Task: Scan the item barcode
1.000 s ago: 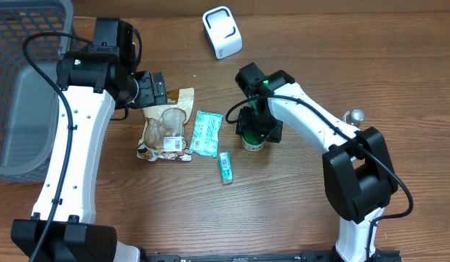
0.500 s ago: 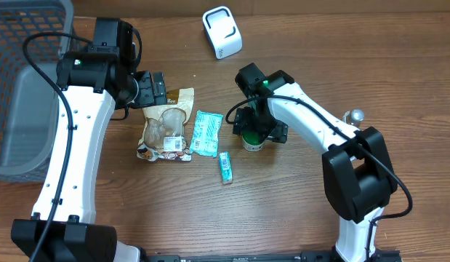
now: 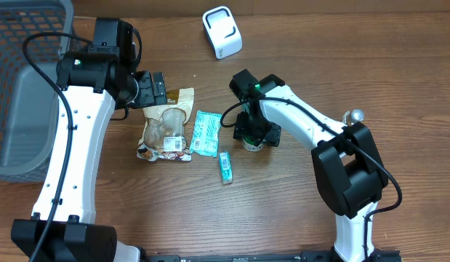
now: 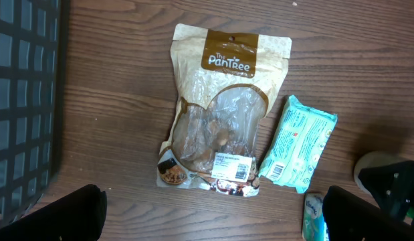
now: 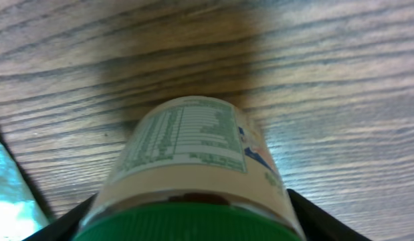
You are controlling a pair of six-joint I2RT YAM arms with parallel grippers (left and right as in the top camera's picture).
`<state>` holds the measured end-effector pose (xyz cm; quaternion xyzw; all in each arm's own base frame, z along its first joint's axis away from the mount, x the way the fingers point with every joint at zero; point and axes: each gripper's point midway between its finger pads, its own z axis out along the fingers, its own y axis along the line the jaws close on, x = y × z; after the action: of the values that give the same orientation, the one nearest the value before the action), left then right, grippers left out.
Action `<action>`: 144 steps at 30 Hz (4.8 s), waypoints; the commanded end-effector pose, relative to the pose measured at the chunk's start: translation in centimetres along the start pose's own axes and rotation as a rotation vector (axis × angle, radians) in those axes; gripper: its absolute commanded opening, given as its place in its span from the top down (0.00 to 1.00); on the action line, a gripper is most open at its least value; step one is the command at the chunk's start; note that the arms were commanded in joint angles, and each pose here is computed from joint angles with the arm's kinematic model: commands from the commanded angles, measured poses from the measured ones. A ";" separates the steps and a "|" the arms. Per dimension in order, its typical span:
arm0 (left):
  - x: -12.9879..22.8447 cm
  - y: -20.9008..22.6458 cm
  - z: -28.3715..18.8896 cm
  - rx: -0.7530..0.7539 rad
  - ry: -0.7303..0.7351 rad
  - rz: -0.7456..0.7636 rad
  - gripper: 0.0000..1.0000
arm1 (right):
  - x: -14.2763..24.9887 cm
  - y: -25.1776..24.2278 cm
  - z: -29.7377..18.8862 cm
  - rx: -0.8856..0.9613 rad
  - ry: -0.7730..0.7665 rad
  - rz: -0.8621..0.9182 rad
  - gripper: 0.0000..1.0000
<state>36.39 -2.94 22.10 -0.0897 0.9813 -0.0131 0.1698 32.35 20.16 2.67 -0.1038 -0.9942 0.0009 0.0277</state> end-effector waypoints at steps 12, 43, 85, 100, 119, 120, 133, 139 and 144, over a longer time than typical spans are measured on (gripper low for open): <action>0.1 -0.1 0.3 0.003 0.010 0.010 0.00 | 1.4 0.1 -3.2 -0.196 0.242 0.063 0.38; 0.1 -0.1 0.3 0.003 0.010 0.010 0.00 | 8.7 2.5 -9.2 -0.453 0.752 0.221 0.66; 0.1 -0.1 0.3 0.003 0.010 0.010 0.01 | 9.2 2.6 -9.8 -0.466 0.788 0.238 0.71; 0.1 -0.1 0.3 0.003 0.010 0.010 0.00 | 9.1 2.6 -9.8 -0.466 0.788 0.238 0.71; 0.1 -0.1 0.3 0.003 0.010 0.010 0.01 | 9.1 2.6 -9.8 -0.466 0.788 0.238 0.71; 0.1 -0.1 0.3 0.003 0.010 0.010 0.00 | 9.2 2.6 -9.8 -0.465 0.788 0.238 0.71; 0.1 -0.1 0.3 0.003 0.010 0.010 0.00 | 9.1 2.6 -9.8 -0.466 0.788 0.238 0.71; 0.1 -0.1 0.3 0.003 0.010 0.010 0.01 | 9.1 2.6 -9.8 -0.466 0.788 0.238 0.71; 0.1 -0.1 0.3 0.003 0.010 0.010 0.00 | 9.1 2.6 -9.8 -0.466 0.788 0.238 0.71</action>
<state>36.39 -2.94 22.10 -0.0897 0.9813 -0.0131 0.1698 23.91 24.07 11.97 -0.2160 -0.8661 -0.2376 0.3830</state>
